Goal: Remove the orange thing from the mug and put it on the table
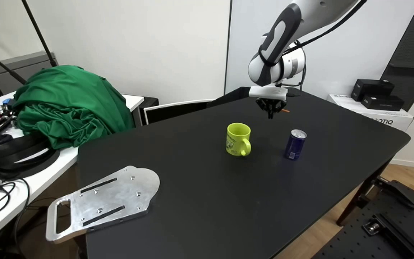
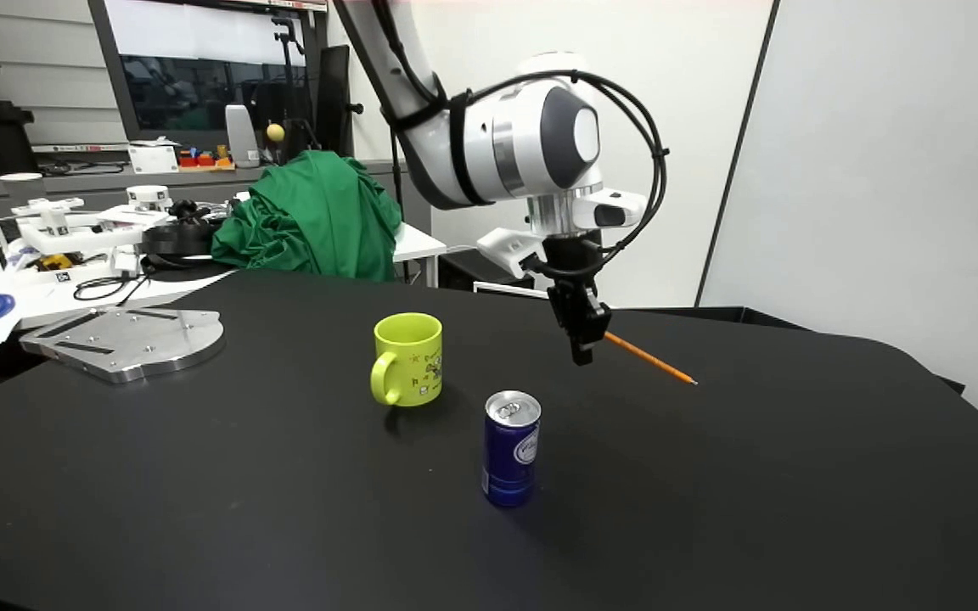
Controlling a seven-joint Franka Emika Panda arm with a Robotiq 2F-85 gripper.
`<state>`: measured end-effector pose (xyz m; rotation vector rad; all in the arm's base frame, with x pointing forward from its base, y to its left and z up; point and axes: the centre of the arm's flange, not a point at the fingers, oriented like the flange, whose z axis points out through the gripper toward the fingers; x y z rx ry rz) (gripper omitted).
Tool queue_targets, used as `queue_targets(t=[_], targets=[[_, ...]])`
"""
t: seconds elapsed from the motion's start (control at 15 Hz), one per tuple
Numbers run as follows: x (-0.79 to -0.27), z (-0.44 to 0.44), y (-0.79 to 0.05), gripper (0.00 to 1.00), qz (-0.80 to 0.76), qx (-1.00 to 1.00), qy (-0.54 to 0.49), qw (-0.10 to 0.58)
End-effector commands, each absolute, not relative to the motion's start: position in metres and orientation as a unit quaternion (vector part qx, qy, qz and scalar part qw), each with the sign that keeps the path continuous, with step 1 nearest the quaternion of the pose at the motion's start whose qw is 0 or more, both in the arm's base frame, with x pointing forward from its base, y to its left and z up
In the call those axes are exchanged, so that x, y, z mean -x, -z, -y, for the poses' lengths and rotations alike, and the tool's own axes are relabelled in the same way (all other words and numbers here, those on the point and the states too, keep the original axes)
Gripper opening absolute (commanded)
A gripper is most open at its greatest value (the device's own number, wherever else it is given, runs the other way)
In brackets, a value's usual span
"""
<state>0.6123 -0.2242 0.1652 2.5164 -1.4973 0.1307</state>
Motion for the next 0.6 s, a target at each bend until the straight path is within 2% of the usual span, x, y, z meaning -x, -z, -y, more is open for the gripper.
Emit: queue_targets(t=[0.0,0.53], targets=[[-0.624,0.233,-0.148,0.02,0.515,-0.849,-0.042,0.113],[-0.626,0.236,-0.125,0.02,0.513,-0.848,-0.030,0.127]])
